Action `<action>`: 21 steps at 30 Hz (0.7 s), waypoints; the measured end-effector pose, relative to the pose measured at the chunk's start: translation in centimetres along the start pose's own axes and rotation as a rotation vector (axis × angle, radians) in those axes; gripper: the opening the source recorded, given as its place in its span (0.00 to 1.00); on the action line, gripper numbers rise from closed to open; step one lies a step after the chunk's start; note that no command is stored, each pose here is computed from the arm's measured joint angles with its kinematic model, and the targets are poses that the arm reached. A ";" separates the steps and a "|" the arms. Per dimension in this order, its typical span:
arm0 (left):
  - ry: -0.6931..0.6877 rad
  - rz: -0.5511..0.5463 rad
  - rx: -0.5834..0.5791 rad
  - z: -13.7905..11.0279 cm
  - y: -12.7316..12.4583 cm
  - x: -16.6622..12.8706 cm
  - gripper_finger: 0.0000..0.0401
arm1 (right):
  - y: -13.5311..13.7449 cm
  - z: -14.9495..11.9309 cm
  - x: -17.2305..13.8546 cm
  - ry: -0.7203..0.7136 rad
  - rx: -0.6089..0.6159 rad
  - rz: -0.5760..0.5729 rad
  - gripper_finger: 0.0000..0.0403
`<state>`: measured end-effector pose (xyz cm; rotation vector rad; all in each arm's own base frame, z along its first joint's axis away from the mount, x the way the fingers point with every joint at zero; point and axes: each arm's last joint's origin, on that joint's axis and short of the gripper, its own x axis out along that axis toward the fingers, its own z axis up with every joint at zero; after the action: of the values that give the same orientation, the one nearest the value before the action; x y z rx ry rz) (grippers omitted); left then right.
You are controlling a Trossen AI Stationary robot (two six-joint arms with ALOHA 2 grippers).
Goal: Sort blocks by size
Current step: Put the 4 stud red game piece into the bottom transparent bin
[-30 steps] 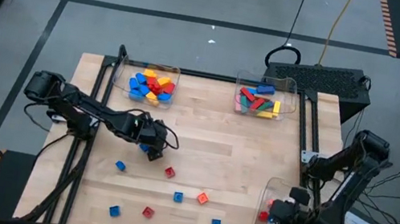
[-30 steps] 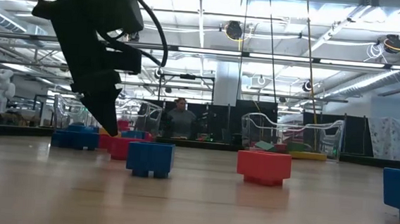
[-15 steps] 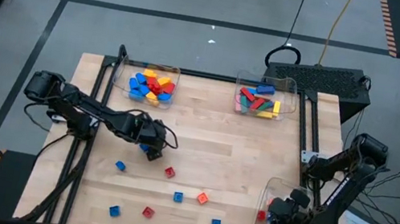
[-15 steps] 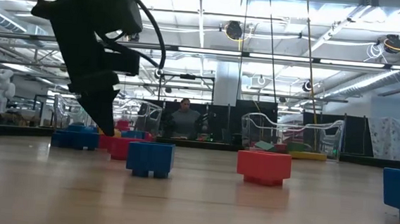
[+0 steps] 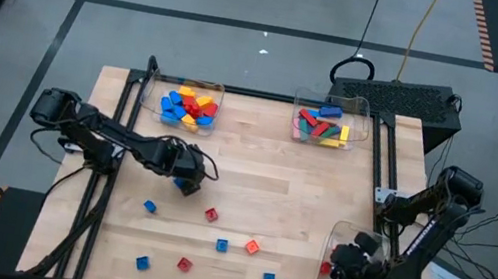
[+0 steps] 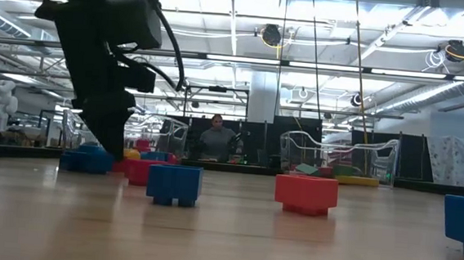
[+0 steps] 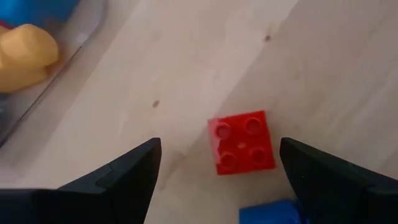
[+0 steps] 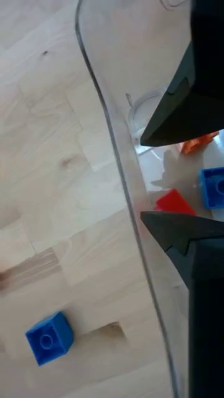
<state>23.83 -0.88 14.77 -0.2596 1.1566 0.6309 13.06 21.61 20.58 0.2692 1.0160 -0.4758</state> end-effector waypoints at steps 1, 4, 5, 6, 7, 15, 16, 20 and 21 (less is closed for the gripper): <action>0.000 0.003 -0.005 0.1 0.1 0.1 0.82 | 0.0 0.0 0.0 -0.003 0.002 0.001 0.41; 0.000 0.006 -0.019 0.3 0.4 0.2 0.82 | 0.1 0.2 0.1 -0.020 0.013 0.010 0.41; -0.004 0.001 -0.025 0.2 0.4 0.3 0.82 | 0.2 0.2 0.1 -0.022 0.016 0.016 0.41; -0.008 -0.004 -0.032 0.2 0.4 0.4 0.82 | 0.3 0.2 0.1 -0.022 0.019 0.022 0.41; -0.011 -0.008 -0.036 0.1 0.4 0.6 0.82 | 0.3 0.2 0.1 -0.021 0.020 0.026 0.41; -0.002 -0.040 -0.096 -1.3 0.8 1.7 0.80 | 0.4 0.3 0.1 -0.047 0.025 0.035 0.41; -0.005 -0.045 -0.097 -1.3 0.8 1.8 0.77 | 0.4 0.3 0.1 -0.065 0.025 0.036 0.41; -0.026 -0.082 -0.082 -1.2 0.6 1.9 0.62 | 0.6 0.6 0.0 -0.145 0.039 0.055 0.41; -0.029 -0.095 -0.077 -1.1 0.5 1.9 0.57 | 0.7 0.7 0.1 -0.169 0.049 0.065 0.41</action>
<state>23.17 -0.42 12.68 -0.3680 1.0871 0.5944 13.96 21.91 20.87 0.3000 0.8294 -0.4575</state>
